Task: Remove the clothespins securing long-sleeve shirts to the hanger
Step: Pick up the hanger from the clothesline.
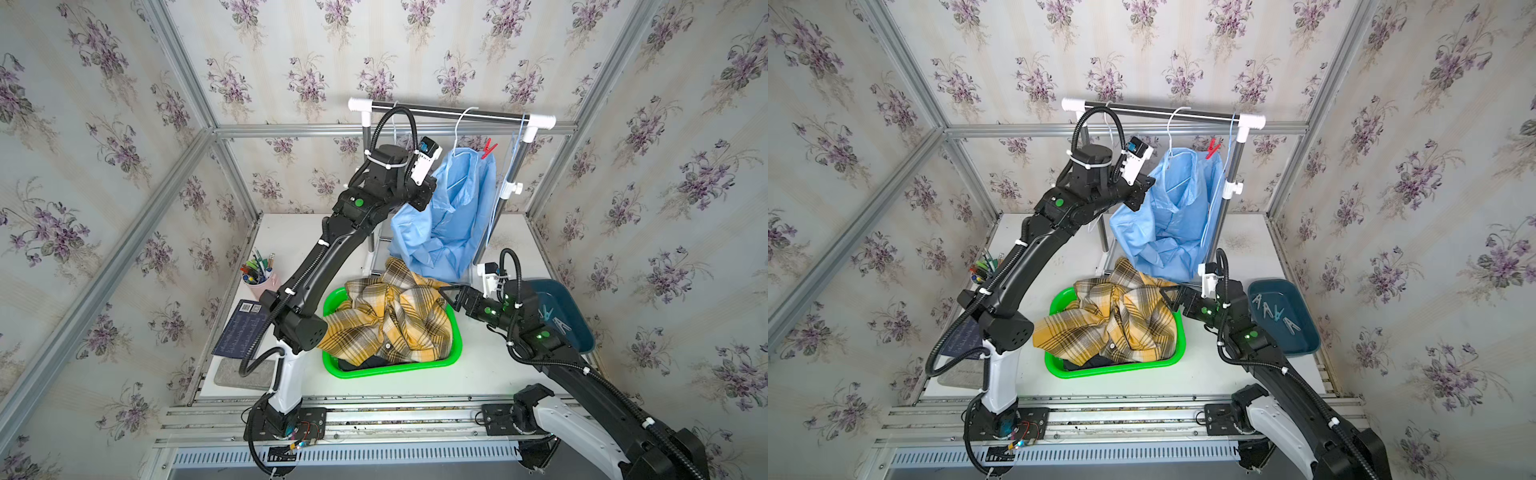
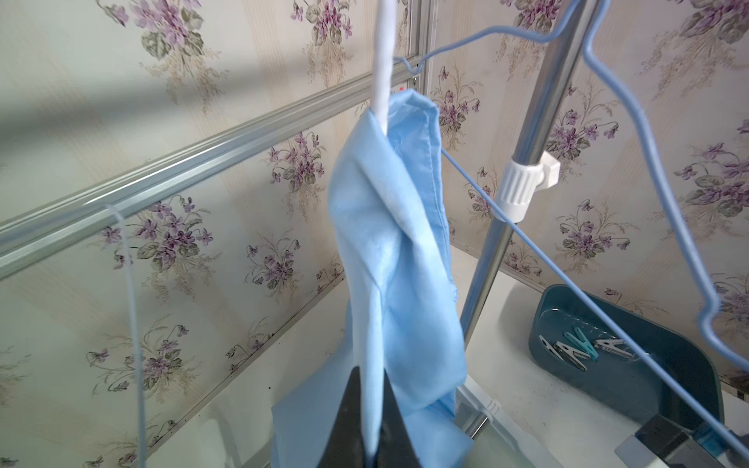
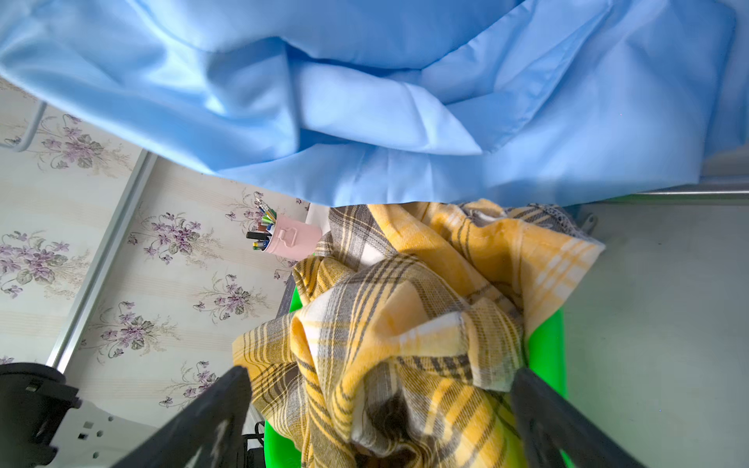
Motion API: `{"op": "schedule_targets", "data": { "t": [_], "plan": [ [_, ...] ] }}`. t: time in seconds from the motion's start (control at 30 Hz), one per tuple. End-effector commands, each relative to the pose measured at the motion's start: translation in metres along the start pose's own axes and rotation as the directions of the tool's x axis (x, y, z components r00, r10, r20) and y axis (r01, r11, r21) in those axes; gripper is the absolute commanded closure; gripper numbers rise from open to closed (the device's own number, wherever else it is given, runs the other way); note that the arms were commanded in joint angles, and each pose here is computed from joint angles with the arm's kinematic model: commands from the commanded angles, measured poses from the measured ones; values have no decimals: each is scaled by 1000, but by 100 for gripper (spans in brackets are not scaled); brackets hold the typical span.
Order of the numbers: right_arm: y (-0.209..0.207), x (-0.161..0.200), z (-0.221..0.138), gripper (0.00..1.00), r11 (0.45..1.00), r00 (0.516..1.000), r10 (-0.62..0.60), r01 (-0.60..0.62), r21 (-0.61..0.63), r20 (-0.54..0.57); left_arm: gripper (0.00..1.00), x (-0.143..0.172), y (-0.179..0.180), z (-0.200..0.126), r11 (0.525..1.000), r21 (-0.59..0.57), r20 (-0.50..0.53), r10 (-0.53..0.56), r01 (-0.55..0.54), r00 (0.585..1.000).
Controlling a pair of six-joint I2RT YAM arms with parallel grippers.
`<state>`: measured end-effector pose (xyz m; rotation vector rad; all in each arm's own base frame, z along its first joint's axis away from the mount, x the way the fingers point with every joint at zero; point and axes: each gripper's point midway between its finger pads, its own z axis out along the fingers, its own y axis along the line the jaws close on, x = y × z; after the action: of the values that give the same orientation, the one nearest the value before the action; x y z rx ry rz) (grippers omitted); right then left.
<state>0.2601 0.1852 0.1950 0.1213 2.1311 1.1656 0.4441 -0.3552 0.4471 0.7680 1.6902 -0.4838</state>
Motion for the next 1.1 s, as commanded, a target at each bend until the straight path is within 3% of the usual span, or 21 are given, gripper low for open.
{"op": "schedule_targets", "data": {
  "t": [0.0, 0.27, 0.47, 0.77, 1.07],
  "plan": [
    [2, -5, 0, 0, 1000, 1000, -15, 15, -8, 15, 100, -25, -1, -26, 1000, -5, 69, -6, 6, 998],
    [4, -11, 0, 0, 1000, 999, -10, 10, -25, 36, 100, -43, -7, -60, 1000, -3, 109, -11, 12, 994],
    [-4, -22, -2, 0, 1000, 998, -6, 6, 11, 58, 100, -38, -7, -102, 999, -36, 101, -5, 9, 995],
    [-34, -26, 0, 0, 997, 998, 12, -16, 75, 60, 100, -51, -5, -190, 994, -109, 170, 25, -7, 985],
    [-51, 8, 20, 1, 996, 996, 87, -87, 17, -28, 100, -86, 3, -297, 974, -224, 309, 54, 18, 950]
  ]
}}
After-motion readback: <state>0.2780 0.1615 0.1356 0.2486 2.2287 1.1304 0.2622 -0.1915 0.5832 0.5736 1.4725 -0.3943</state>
